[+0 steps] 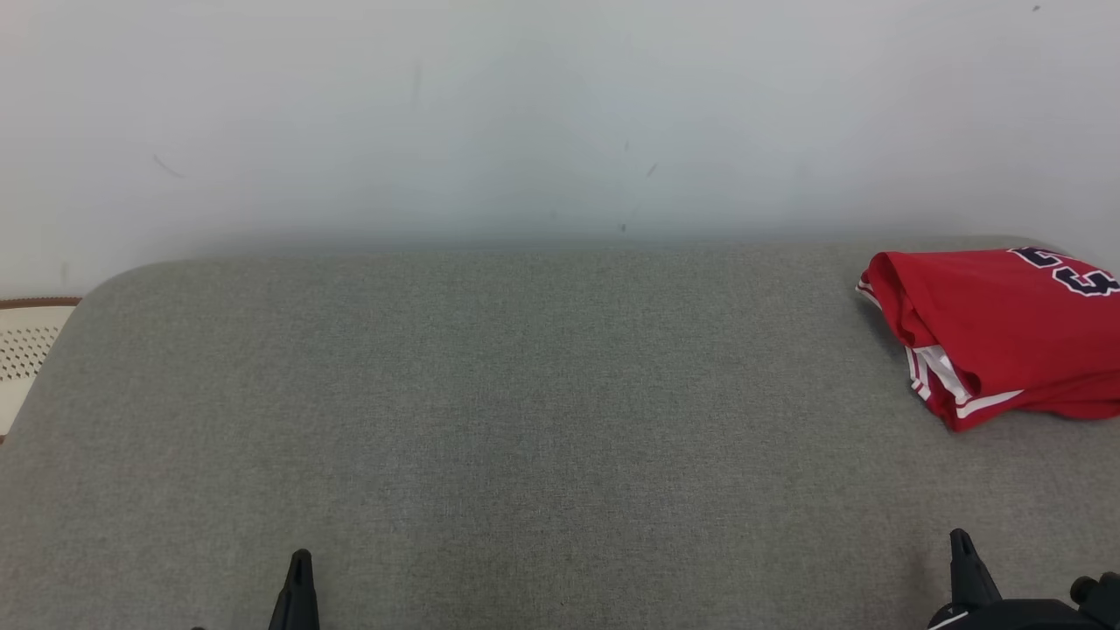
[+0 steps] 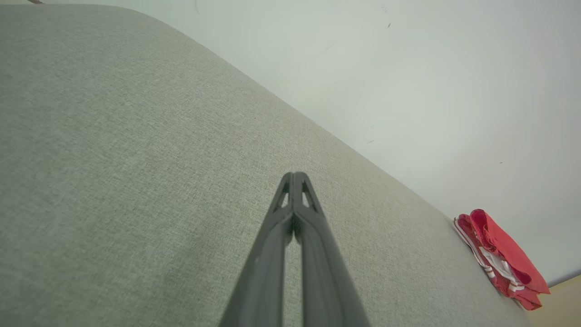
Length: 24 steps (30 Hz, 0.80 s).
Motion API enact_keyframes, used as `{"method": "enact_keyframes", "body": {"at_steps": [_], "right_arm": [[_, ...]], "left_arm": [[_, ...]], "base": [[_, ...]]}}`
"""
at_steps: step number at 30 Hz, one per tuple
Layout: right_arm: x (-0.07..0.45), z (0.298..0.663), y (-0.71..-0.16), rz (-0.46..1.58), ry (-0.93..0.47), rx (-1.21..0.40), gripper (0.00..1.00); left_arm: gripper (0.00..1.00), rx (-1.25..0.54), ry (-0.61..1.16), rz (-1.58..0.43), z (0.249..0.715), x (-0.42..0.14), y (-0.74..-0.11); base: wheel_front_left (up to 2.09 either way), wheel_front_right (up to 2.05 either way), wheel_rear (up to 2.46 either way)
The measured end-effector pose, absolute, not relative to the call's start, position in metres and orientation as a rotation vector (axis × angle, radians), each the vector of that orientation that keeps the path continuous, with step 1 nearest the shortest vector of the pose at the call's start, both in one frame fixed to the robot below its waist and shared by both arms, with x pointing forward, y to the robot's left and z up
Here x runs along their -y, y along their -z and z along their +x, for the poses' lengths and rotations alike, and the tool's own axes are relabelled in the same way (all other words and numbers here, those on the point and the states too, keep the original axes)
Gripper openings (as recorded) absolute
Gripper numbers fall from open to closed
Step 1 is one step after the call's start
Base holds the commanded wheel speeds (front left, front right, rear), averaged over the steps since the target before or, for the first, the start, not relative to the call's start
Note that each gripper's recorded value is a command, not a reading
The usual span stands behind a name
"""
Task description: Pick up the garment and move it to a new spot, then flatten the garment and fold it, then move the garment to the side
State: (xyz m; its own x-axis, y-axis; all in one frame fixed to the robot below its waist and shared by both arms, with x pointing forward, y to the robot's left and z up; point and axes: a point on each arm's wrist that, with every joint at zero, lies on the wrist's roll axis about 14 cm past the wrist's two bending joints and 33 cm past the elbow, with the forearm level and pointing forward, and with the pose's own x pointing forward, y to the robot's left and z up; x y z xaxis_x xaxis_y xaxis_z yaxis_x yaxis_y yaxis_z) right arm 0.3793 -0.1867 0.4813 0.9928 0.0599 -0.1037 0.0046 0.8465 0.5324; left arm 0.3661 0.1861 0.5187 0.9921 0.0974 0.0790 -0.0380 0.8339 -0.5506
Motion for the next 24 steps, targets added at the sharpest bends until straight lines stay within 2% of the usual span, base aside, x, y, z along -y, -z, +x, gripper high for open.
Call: {"method": "enact_keyframes", "body": {"at_steps": [24], "right_arm": [[0.227,0.390,-0.485,0.895,0.079,-0.117,0.00]], "left_arm": [[0.00,0.060,0.000,-0.926,0.390,-0.157,-0.520]], "base": [[0.00,0.00,0.00]]}}
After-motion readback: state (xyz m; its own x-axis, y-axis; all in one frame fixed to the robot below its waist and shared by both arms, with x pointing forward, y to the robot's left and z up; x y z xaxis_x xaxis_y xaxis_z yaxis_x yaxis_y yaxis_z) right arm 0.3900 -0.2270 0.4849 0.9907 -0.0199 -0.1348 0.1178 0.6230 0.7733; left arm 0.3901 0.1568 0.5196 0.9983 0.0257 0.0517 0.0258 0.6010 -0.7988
